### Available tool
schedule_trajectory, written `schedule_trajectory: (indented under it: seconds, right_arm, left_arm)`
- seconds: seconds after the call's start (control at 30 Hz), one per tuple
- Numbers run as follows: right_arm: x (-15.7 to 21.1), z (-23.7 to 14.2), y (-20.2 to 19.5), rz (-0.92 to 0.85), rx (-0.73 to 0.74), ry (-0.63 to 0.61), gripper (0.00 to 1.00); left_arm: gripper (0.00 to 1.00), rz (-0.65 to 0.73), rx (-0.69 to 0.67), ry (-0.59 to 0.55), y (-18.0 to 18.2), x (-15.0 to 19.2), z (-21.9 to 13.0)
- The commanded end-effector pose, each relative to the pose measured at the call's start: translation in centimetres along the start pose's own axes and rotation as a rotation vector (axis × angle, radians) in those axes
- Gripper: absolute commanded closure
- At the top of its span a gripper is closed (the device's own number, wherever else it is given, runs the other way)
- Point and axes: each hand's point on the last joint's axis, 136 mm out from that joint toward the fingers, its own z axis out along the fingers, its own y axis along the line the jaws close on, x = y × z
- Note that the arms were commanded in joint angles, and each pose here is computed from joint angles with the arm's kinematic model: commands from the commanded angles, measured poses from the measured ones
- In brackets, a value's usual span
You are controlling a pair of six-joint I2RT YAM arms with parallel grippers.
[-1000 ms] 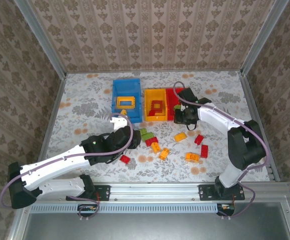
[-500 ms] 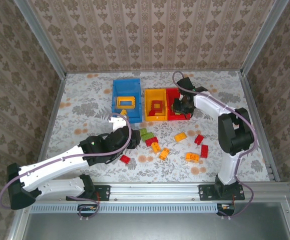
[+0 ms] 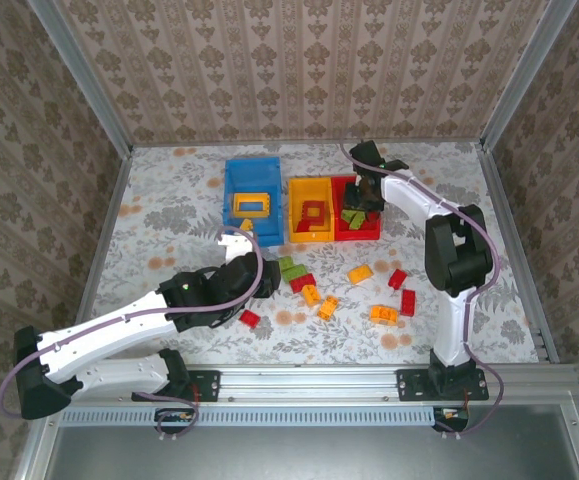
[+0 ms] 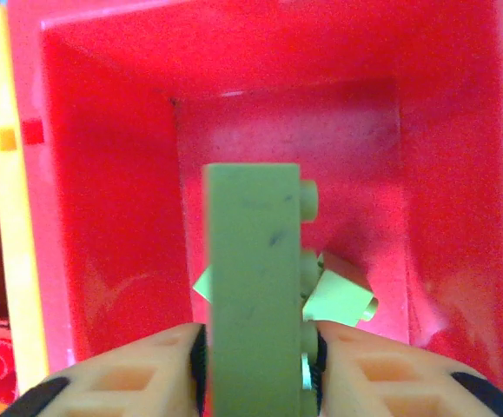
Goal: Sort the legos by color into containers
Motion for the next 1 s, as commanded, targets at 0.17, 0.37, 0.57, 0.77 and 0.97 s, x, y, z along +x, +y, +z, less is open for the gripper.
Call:
schedule_trajectory:
  seconds: [0.17,0.37,0.57,0.77,0.97]
  right_arm:
    - [-2.6,-6.1,0.9,-0.053,-0.048,-0.145,0.48]
    - [-0.2,-12.0,2.0,-0.113,-0.124,-0.275,0.48]
    - [8.9,-15.0,5.2,-0.272,-0.298,-0.292,0.44]
    - [21.2,-15.8,9.2,-0.5,-0.495,-0.2,0.33]
    - [27.7,-16.2,11.0,-0.602,-0.626,-0.147,0.26]
  left_arm:
    - [0.37,0.025,0.002,0.013,-0.3,0.2,0.3]
    - [0.33,0.013,-0.02,0.101,-0.2,1.6,1.9]
    - [0.3,-0.018,-0.125,0.325,2.1,6.2,4.2]
    - [0.25,-0.158,-0.326,0.456,7.2,11.3,2.6]
    - [0.21,-0.509,-0.324,0.365,8.8,13.9,2.8]
